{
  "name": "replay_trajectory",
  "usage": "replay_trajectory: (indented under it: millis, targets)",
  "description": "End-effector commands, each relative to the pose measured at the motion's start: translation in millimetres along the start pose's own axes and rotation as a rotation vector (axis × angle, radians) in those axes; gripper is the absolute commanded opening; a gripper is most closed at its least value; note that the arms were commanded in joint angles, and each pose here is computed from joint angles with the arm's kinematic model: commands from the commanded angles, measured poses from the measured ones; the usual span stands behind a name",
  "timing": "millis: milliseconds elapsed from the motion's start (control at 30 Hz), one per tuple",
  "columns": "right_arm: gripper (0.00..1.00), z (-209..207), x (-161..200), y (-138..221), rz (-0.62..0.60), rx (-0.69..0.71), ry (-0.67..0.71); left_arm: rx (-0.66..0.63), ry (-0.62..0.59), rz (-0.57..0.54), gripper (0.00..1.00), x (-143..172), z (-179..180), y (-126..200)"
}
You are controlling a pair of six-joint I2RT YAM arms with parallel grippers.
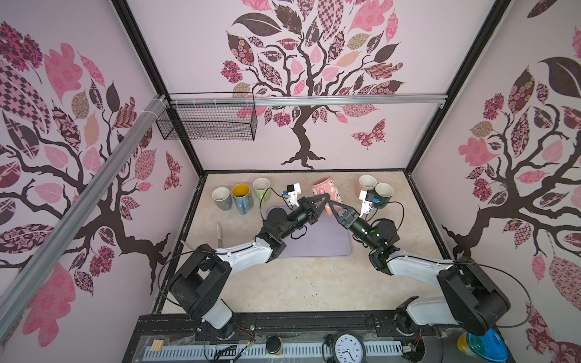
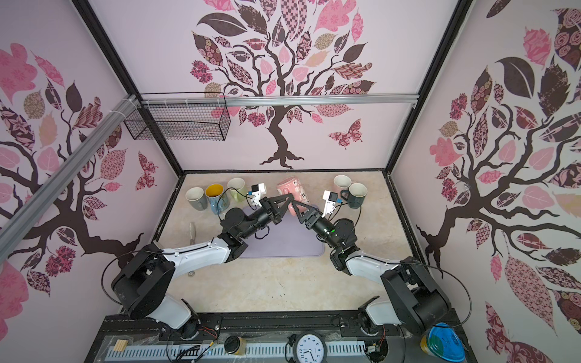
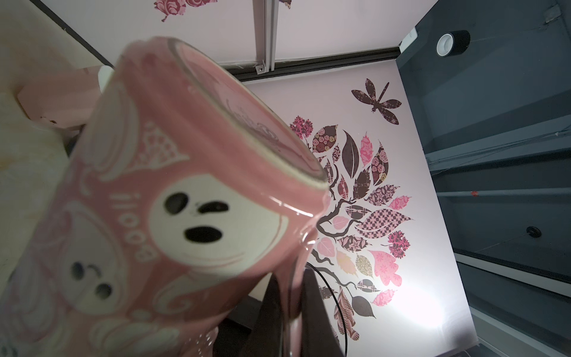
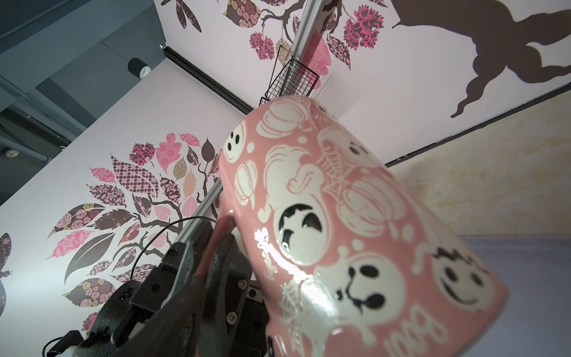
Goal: Turn the mug right side up
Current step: Place the mug at the top-right of the table.
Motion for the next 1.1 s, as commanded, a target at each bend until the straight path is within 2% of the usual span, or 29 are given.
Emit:
replay_trajectory:
  millis: [0,100,267,467,600,700,967,1067]
  targets:
    - [0.73,57,-24,6,-0.116,-0.199,0.173,-0.140,0.043,0.138,0.00,24,32,-2]
    - [0.70,60,-24,7,-0.117,-0.201,0.188,-0.172,0.046,0.157,0.00,26,38,-3]
    - [0.68,61,-23,6,-0.094,-0.193,0.234,-0.224,-0.019,0.212,0.00,28,33,-7]
    - [0.45,66,-21,5,-0.071,-0.209,0.259,-0.242,-0.049,0.234,0.00,28,28,-7]
    - [0.43,67,-21,6,-0.066,-0.210,0.284,-0.270,-0.036,0.265,0.00,28,35,-6]
    - [0.37,68,-21,8,-0.063,-0.199,0.313,-0.298,-0.054,0.319,0.00,25,39,-10]
    - [0.35,79,-23,13,-0.063,-0.210,0.399,-0.327,-0.037,0.392,0.00,23,47,-15]
    - [0.42,85,-22,14,-0.060,-0.230,0.421,-0.342,-0.018,0.417,0.00,25,53,-17]
Point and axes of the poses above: each gripper's point midway between its finger pads, its own y axis back along the fingers, its own z axis along the line the jaws close on, x = y × z, the point moved 7 cm from there along y, back along the fingers, and after that the axes turned 6 degrees about -y, right-handed, at the moved point
